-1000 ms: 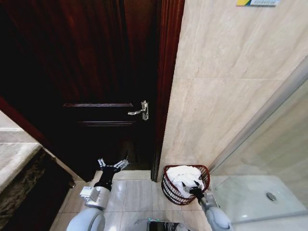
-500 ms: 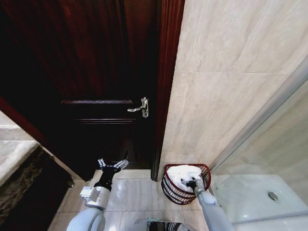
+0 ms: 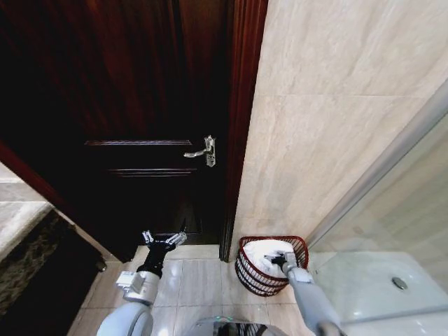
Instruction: Discard the used towel into the hamper.
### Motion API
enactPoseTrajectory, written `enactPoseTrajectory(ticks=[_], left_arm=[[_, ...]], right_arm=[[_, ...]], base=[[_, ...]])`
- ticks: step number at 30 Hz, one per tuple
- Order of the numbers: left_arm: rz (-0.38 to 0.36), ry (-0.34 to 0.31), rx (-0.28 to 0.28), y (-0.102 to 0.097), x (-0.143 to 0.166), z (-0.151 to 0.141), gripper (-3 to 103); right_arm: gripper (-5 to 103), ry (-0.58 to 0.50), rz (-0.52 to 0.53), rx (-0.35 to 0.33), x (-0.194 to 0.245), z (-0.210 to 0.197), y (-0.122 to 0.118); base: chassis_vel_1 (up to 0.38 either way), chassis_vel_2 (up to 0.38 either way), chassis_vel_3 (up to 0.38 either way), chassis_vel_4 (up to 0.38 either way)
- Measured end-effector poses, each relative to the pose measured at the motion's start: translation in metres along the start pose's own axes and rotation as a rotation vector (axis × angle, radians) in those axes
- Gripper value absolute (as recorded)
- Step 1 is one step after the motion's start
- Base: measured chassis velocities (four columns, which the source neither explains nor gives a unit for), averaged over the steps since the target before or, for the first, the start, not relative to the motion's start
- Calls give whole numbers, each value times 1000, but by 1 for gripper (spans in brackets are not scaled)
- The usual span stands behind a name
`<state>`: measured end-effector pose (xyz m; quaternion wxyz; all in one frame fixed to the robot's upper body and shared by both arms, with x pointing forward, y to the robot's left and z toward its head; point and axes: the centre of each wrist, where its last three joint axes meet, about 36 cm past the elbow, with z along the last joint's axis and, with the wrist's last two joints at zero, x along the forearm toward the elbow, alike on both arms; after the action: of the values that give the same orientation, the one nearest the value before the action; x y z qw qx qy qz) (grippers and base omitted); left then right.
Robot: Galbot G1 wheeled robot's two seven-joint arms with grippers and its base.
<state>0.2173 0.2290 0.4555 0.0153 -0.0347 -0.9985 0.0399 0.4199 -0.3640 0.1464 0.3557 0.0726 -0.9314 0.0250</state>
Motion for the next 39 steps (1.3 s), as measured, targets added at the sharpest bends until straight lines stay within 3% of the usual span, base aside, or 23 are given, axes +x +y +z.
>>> enactPoseTrajectory(ticks=[4,9,12,23,31,39], left_arm=[[0,0,0,0,0,0,100],[0,0,0,0,0,0,100],[0,0,0,0,0,0,100],[0,0,0,0,0,0,100],[0,0,0,0,0,0,100],[0,0,0,0,0,0,100]], right_arm=[[100,-58,2,6,27,-18,-8],[100,-134,-2,-1,59,-37,0],[100,-179,-17,-8,98,-34,19],[100,-295,-9,-35,178,-22,58],[100,-511,22,-57,259,9,111],[100,-633,98,-35,296,10,138]], base=[[0,0,0,0],[0,0,0,0],[0,0,0,0],[0,0,0,0],[0,0,0,0],[0,0,0,0]])
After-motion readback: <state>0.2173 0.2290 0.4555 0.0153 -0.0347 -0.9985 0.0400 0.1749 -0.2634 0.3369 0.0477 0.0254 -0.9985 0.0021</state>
